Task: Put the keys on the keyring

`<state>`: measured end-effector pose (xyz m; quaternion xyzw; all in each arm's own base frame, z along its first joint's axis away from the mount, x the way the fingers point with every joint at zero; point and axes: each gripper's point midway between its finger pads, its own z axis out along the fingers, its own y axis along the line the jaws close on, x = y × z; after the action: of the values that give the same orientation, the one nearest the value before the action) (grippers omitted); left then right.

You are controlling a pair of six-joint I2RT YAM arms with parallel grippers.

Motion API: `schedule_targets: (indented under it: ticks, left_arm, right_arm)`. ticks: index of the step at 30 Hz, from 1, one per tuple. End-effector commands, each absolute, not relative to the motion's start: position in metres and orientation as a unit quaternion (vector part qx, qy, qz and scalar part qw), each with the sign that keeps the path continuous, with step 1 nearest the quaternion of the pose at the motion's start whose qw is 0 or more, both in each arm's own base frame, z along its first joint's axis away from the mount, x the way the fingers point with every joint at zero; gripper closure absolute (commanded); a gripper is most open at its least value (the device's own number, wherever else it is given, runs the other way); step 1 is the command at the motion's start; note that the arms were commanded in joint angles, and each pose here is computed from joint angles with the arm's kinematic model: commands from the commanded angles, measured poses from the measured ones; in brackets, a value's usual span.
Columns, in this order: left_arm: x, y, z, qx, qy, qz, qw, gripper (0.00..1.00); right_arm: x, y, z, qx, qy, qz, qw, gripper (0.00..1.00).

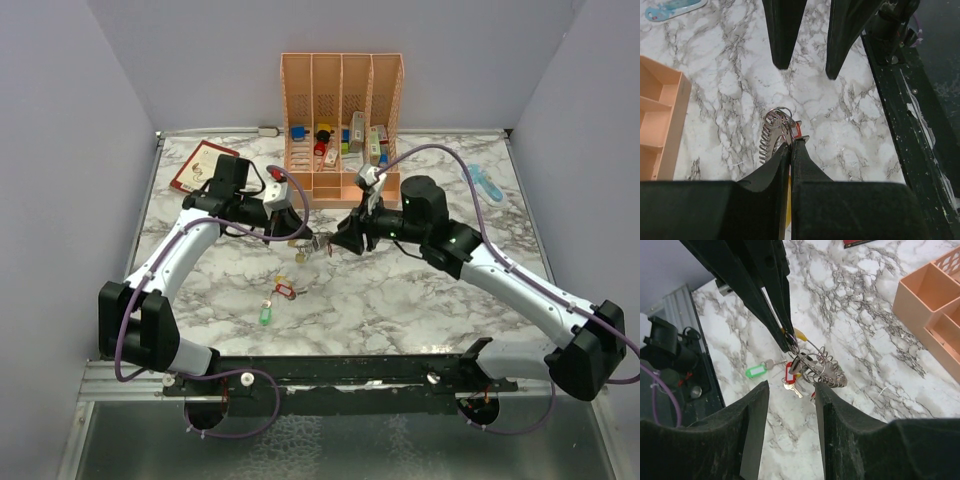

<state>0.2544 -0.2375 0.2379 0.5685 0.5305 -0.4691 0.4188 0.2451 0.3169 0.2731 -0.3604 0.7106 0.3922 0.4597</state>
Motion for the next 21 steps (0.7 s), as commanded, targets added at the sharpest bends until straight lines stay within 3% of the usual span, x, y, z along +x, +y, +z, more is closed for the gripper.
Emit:
schedule_targets:
  ticks: [1, 21]
  left_arm:
    - [0.237, -0.248, 0.248, 0.569, 0.495, -0.514, 0.410, 1.00]
    - [0.228, -0.257, 0.237, 0.571, 0.494, -0.527, 0.389, 1.00]
  right_arm:
    - [0.242, 0.327, 0.284, -0.423, 0.636, 0.399, 0.507, 0.58]
    - [0.244, 0.345, 0.263, -0.442, 0.629, 0.426, 0.477, 0.72]
